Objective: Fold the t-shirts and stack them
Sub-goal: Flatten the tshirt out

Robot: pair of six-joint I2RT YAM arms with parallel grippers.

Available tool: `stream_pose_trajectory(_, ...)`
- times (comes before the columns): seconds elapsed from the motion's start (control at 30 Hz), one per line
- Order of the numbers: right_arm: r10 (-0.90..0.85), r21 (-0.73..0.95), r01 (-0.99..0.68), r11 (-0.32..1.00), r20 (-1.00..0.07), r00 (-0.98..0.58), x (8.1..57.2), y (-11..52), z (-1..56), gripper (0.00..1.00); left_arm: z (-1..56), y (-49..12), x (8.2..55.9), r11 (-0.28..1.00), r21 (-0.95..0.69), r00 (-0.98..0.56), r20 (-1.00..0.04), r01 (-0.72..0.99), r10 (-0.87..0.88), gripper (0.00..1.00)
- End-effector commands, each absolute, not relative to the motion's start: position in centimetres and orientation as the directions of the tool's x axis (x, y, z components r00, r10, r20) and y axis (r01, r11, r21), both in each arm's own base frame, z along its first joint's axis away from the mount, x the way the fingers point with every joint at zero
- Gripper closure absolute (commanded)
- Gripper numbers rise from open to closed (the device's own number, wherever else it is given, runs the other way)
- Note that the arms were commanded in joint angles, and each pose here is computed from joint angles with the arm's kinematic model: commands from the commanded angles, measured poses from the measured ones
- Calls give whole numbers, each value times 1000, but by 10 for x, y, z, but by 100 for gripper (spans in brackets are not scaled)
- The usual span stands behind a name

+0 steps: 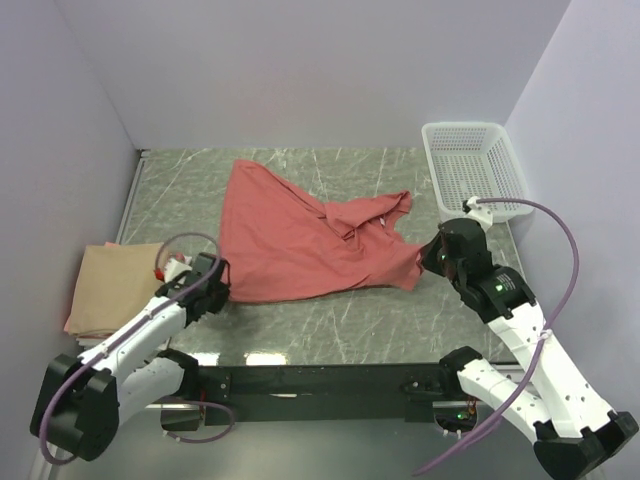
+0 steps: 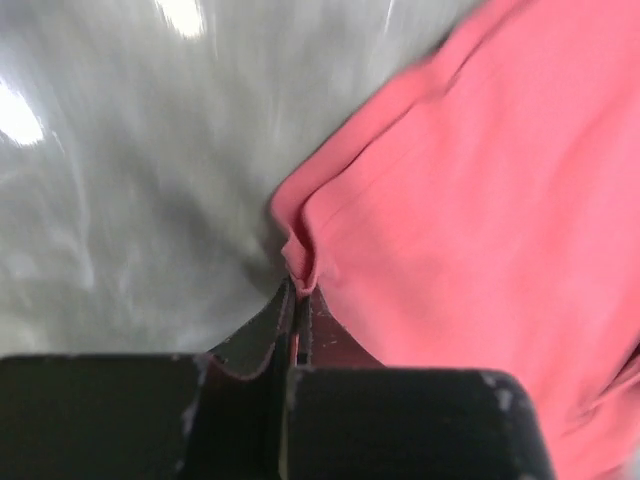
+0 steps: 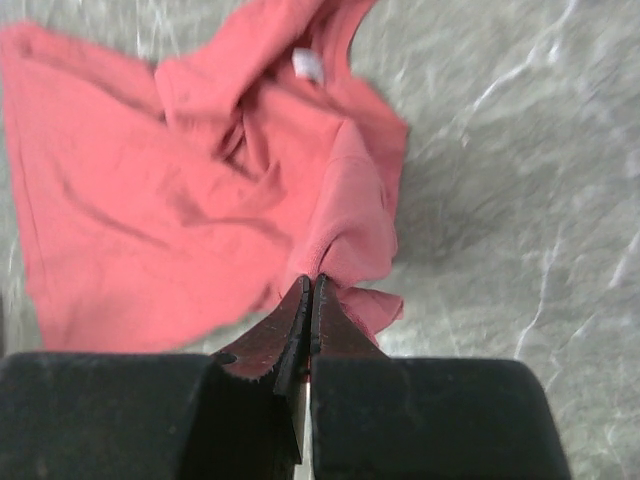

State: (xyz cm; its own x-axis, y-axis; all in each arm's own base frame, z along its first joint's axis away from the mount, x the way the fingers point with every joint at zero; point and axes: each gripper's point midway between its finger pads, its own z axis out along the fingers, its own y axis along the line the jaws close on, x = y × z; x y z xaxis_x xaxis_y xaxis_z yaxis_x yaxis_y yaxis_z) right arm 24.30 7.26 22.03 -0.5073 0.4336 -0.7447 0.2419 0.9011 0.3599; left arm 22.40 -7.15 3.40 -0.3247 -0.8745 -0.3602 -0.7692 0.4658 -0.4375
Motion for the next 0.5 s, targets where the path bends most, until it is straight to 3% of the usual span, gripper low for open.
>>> stream_pose_trajectory(0.0, 428, 424, 152, 893, -691, -583, 232, 95, 208, 100, 75, -34, 261, 457, -508, -217, -462, -730, -860, 100)
stream_pose_trajectory(0.23, 409, 566, 90, 819, -468, -783, 188, 167, 119, 100, 126, -2, 301, 416, -579, -113, -486, -701, -867, 100)
stream_pose_trajectory(0.3, 329, 576, 35, 817, -414, -849, 158, 195, 94, 100, 132, -1, 306, 420, -584, -116, -486, -694, -866, 100)
stream_pose_trajectory(0.47, 204, 603, -85, 793, -395, -896, 127, 259, 95, 97, 141, 1, 318, 419, -603, -112, -479, -679, -871, 100)
